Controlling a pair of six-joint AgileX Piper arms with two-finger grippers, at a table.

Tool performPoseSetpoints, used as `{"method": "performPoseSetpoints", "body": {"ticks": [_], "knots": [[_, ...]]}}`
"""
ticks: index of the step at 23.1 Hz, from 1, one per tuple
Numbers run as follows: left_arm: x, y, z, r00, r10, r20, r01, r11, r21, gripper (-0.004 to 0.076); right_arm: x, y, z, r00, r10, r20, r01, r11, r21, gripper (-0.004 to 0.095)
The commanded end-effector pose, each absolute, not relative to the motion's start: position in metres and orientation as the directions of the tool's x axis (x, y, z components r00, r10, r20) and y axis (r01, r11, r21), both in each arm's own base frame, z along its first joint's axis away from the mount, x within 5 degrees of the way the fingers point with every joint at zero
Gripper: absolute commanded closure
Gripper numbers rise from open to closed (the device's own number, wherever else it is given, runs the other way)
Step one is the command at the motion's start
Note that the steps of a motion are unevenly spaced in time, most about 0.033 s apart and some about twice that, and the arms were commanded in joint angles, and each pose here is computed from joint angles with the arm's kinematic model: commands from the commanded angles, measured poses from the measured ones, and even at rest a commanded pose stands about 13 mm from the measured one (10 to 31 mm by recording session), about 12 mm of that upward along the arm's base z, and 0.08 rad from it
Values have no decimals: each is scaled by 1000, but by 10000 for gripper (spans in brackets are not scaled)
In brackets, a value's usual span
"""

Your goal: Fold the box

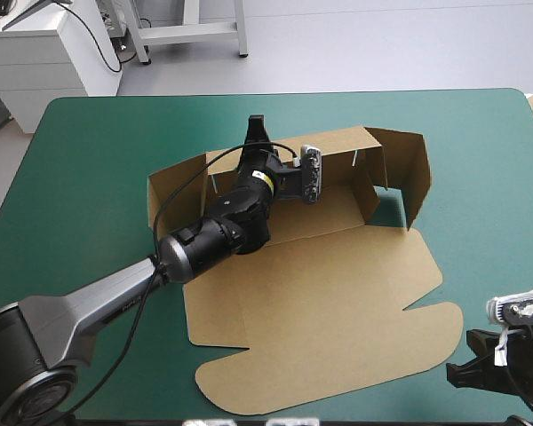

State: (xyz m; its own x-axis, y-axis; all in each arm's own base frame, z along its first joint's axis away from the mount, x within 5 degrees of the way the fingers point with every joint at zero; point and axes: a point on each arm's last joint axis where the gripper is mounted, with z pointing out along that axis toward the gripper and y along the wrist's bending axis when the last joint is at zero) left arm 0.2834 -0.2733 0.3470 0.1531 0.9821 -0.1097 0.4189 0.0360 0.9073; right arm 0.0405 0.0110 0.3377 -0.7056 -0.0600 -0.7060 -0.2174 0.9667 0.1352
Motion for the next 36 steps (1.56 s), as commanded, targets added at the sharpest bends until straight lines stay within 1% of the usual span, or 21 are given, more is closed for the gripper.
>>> {"method": "performPoseSetpoints", "body": {"ticks": [1,3,5,7,10,12,14,17,20,23,26,28,30,31,32,33,34,35,36], "knots": [[273,-256,365,198,979,-52,197,12,980,731,45,12,351,-632,-31,-775,-227,963,147,927],[271,-254,352,219,976,5,134,-36,990,731,46,13,351,-627,-30,-778,-229,962,148,927],[269,-256,343,250,968,33,102,-61,993,731,47,13,351,-635,-23,-772,-221,963,154,927],[268,-257,336,271,962,21,117,-55,992,731,56,17,349,-664,-18,-748,-196,969,150,927],[268,-257,337,271,962,25,108,-56,993,731,70,21,347,-690,-41,-723,-167,980,104,927],[268,-256,337,269,963,24,109,-55,992,731,85,23,351,-687,-63,-724,-140,989,47,927],[268,-257,336,271,962,24,111,-56,992,731,110,29,363,-660,-111,-743,-118,992,-44,929],[268,-257,336,270,962,23,112,-55,992,731,154,41,392,-644,-207,-737,-89,976,-196,929],[268,-257,336,270,962,23,112,-55,992,731,181,54,418,-614,-262,-745,-112,963,-246,929],[268,-257,336,270,962,23,112,-55,992,731,207,61,443,-581,-292,-760,-123,954,-272,929],[268,-257,336,270,962,23,112,-55,992,731,235,57,462,-568,-287,-772,-118,956,-269,929],[268,-257,336,270,962,23,112,-55,992,731,251,50,473,-565,-261,-783,-133,965,-226,929],[268,-257,336,270,962,23,112,-55,992,731,268,41,476,-575,-227,-786,-155,973,-168,929],[268,-257,336,270,962,23,112,-55,992,731,277,37,475,-576,-212,-789,-177,975,-133,929],[268,-257,336,269,963,15,115,-47,992,731,297,30,471,-570,-172,-803,-205,977,-63,929],[268,-257,336,268,963,3,118,-36,992,731,307,28,466,-569,-157,-807,-212,976,-40,929],[268,-257,336,267,964,-10,121,-24,992,731,327,20,457,-566,-105,-818,-190,982,5,929],[268,-257,336,267,964,-10,121,-24,992,731,334,17,453,-569,-90,-817,-181,983,18,929],[268,-257,336,267,964,-10,121,-24,992,731,352,12,440,-578,-73,-813,-161,987,26,929]]}}
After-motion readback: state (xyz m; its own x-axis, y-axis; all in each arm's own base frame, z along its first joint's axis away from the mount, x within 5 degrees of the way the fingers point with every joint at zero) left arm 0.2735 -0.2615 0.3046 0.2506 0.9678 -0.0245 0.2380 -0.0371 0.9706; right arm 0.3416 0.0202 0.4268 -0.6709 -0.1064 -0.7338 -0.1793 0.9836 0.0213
